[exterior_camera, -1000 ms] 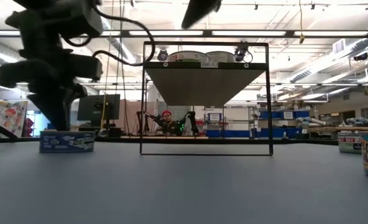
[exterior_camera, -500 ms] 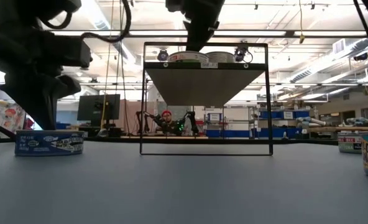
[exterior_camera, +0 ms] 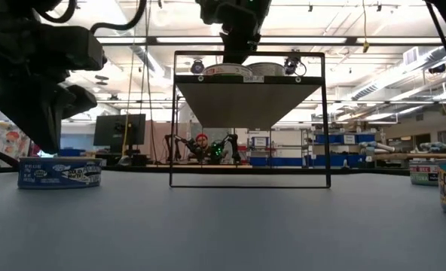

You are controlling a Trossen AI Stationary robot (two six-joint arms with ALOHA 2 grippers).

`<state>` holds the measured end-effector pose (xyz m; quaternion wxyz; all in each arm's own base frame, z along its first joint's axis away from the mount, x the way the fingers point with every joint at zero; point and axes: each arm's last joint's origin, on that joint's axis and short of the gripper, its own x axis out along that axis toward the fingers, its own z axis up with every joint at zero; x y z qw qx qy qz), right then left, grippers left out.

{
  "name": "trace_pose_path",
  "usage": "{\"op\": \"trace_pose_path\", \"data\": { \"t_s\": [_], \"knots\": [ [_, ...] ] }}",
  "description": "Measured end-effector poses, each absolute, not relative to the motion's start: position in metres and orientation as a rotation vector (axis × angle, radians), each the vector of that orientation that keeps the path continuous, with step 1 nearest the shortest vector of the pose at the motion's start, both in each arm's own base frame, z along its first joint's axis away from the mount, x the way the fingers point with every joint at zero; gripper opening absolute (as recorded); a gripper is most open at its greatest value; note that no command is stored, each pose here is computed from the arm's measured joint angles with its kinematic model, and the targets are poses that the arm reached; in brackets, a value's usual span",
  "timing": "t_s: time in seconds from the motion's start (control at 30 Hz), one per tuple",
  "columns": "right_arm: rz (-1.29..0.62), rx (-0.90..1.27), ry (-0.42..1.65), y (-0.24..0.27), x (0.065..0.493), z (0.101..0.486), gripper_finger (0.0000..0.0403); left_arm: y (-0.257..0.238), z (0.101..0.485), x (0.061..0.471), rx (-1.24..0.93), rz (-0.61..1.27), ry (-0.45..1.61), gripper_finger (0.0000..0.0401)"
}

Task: Stack canned seafood by type on shelf
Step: Adjust the green tuna can and the shelf on the table

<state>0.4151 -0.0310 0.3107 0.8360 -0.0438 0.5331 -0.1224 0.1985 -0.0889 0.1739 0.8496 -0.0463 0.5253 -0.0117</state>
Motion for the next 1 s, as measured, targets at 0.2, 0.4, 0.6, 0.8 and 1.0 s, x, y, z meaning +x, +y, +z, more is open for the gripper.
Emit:
{"op": "trace_pose_path", "data": {
  "t_s": [0.2,0.4,0.6,0.8,1.0],
  "knots": [
    [-0.249,-0.069,1.078,-0.045,0.419,0.313,0.0000,-0.095,0.174,0.196,-0.101,-0.040,1.110,0.0001],
    [-0.208,-0.067,1.061,-0.042,0.414,0.325,0.0000,-0.101,0.174,0.192,-0.082,-0.071,1.111,0.0001],
    [-0.078,-0.053,1.094,-0.026,0.414,0.322,0.0000,-0.104,0.174,0.191,-0.075,-0.082,1.111,0.0001],
    [-0.079,-0.064,1.116,-0.027,0.424,0.307,0.0000,-0.103,0.174,0.191,-0.070,-0.073,1.105,0.0001],
    [-0.125,-0.090,1.079,-0.034,0.429,0.307,0.0000,-0.103,0.175,0.192,-0.067,-0.072,1.104,0.0001]
  ]
}}
